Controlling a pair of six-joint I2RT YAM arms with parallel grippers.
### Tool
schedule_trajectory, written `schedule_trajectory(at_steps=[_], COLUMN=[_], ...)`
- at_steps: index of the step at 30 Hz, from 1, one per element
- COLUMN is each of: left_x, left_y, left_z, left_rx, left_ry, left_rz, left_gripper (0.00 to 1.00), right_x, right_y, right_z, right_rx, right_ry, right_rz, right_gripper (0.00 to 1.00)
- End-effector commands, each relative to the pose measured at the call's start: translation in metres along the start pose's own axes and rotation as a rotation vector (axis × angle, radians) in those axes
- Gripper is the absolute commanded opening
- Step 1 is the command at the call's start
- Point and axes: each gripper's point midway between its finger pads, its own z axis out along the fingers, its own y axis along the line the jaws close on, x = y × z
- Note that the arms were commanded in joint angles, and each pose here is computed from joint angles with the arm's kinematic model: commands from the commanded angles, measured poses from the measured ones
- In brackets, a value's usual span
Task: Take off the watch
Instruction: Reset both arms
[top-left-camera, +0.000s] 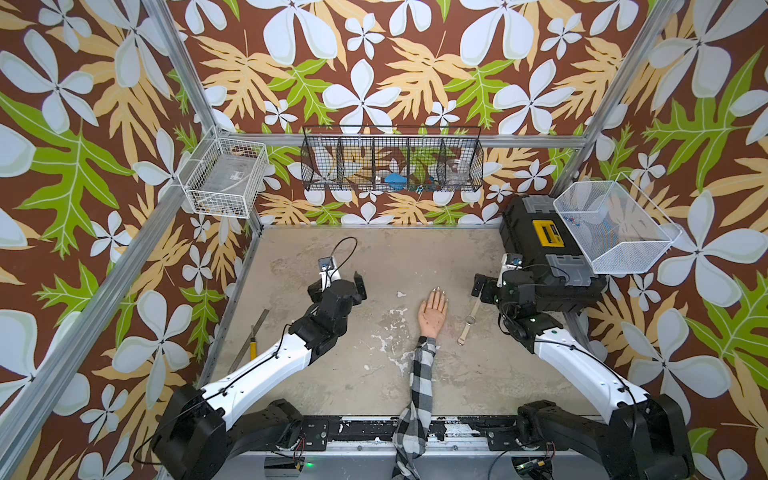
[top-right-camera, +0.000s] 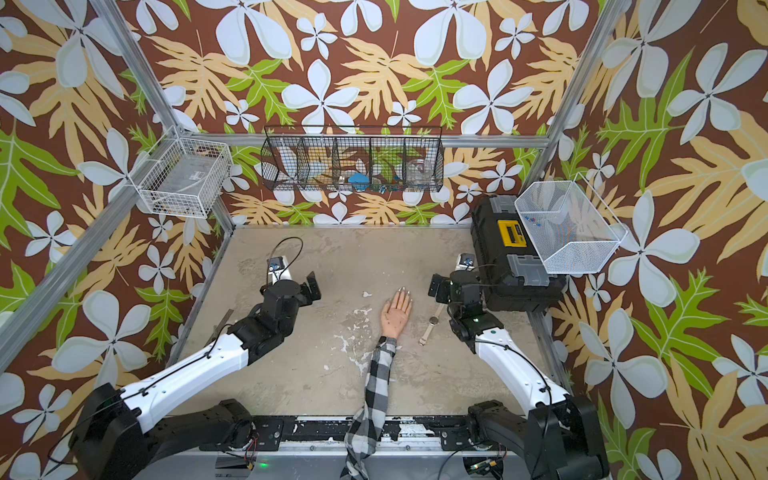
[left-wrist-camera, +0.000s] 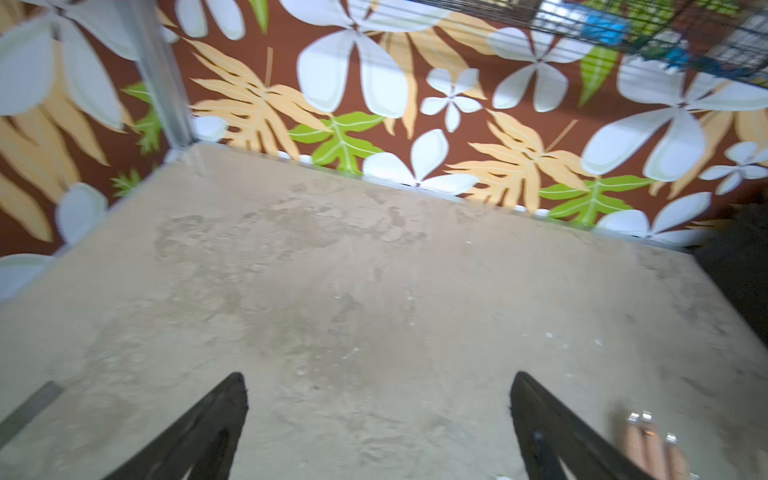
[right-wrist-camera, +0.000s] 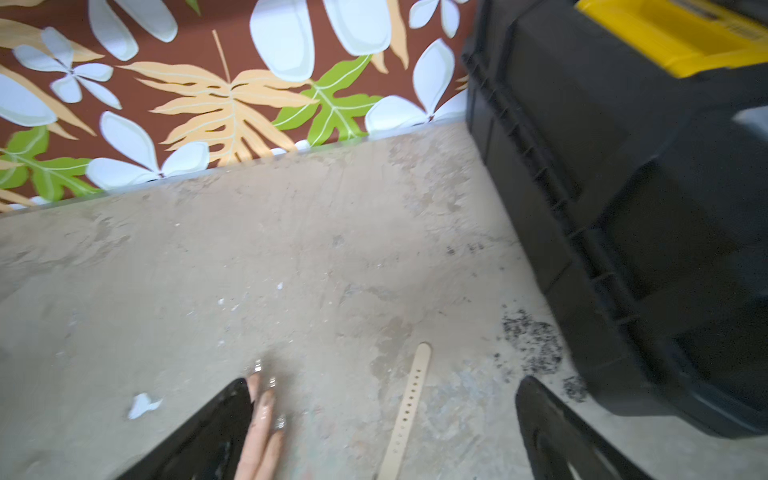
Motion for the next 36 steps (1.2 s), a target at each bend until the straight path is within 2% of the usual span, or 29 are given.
schedule_trajectory(at_steps=[1,4,6,8,12,16,19,24,25,28,30,31,33,35,36], left_x=[-0.034,-0.022,-0.013,0.000,0.030,0.039,0.039,0.045,0.046,0.050,0.058,0.051,0.058,0.051,0.055], left_y=[0.040,0.070,0.085,0.091,0.101,0.110,0.105,0.106,0.105,0.103,0.115,0.122,0.124,0.125,0.124], left_z=[-0.010,-0.007,-0.004,-0.001,0.004,0.011,0.021,0.036,0.039,0.049,0.055,0.047,0.051,0.049,0.050], left_rx=[-0.114,-0.137,-0.136,-0.123,-0.139,-0.148,-0.113,-0.090,-0.081,-0.046,-0.032,-0.034,-0.053,-0.056,-0.055], left_ry=[-0.227,-0.257,-0.273,-0.277,-0.280,-0.283,-0.274,-0.249,-0.236,-0.198,-0.166,-0.233,-0.174,-0.228,-0.193], left_rz=[0.006,0.012,0.006,0.047,0.130,0.097,0.114,0.110,0.113,0.110,0.050,0.023,0.012,0.022,0.014], left_gripper=[1.00,1.00,1.00,1.00,1.00,1.00,1.00,1.00,1.00,1.00,1.00,1.00,1.00,1.00,1.00], right_x=[-0.027,-0.010,0.004,0.013,0.029,0.029,0.032,0.041,0.037,0.041,0.040,0.040,0.040,0.040,0.040], right_y=[-0.026,-0.029,-0.034,-0.040,-0.040,-0.027,-0.040,-0.052,-0.057,-0.056,-0.057,-0.057,-0.057,-0.057,-0.057], right_z=[-0.009,-0.004,0.004,0.009,0.013,0.012,0.005,0.020,0.020,0.029,0.026,0.026,0.026,0.025,0.025], right_rx=[0.129,0.144,0.174,0.207,0.188,0.103,0.127,0.058,0.075,0.067,0.069,0.070,0.069,0.071,0.069], right_ry=[-0.228,-0.216,-0.187,-0.193,-0.234,-0.300,-0.364,-0.316,-0.350,-0.287,-0.307,-0.306,-0.300,-0.306,-0.304], right_rz=[-0.058,-0.164,-0.192,-0.196,-0.227,-0.272,-0.235,-0.155,-0.135,-0.136,-0.136,-0.136,-0.134,-0.134,-0.134], right_gripper=[1.00,1.00,1.00,1.00,1.00,1.00,1.00,1.00,1.00,1.00,1.00,1.00,1.00,1.00,1.00])
